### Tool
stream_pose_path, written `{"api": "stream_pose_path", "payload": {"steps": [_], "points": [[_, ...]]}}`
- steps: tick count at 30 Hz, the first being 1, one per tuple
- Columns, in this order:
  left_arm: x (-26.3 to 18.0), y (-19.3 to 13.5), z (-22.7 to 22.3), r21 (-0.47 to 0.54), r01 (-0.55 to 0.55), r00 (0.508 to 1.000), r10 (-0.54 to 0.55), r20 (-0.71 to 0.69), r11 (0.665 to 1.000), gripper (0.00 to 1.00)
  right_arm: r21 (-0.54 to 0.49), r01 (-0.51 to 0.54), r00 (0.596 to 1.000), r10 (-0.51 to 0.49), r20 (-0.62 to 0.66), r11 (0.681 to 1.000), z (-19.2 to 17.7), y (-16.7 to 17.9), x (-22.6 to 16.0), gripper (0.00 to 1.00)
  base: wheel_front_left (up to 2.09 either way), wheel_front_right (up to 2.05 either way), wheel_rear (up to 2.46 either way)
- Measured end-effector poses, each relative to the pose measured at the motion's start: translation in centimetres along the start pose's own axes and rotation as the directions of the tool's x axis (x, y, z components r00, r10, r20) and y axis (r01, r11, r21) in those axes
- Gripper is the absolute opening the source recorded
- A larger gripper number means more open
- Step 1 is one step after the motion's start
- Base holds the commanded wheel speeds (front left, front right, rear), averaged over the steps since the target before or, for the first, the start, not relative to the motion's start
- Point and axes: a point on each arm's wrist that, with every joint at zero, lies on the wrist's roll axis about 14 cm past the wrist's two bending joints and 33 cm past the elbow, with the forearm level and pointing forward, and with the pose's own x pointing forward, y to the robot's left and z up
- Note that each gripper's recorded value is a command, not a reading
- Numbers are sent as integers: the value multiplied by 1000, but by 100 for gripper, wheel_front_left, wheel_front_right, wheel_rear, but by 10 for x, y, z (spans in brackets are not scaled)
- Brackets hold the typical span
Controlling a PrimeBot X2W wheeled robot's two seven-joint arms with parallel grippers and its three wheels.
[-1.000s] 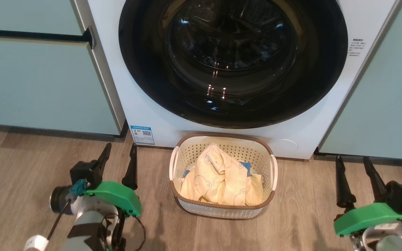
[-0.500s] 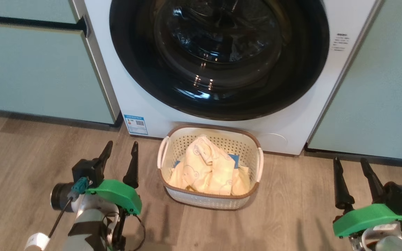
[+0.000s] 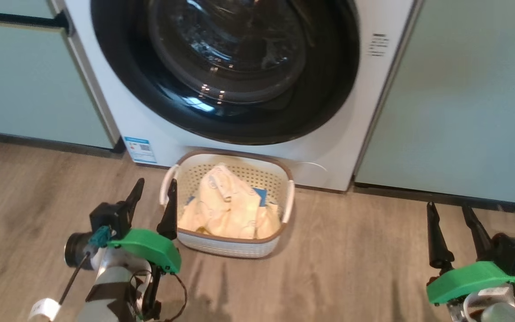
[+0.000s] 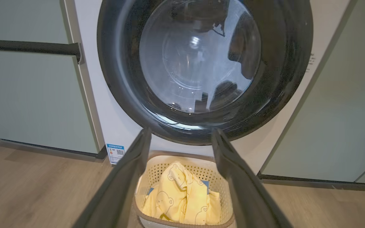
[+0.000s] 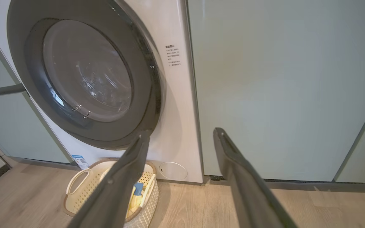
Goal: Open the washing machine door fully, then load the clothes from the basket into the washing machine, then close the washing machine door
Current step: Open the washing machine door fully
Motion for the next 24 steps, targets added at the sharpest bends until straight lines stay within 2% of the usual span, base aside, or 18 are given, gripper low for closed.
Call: {"api": "stream_pose_path", "payload": {"steps": [11, 24], "points": [[2, -5, 0, -24, 14, 1000, -14, 3, 1000, 100, -10, 14, 1000, -14, 4, 1000, 2, -7, -1, 100, 79, 79, -157], [1, -4, 1, -26, 6, 1000, -6, 4, 1000, 100, -10, 11, 1000, -11, 7, 1000, 3, -6, -1, 100, 6, 6, -12]]}}
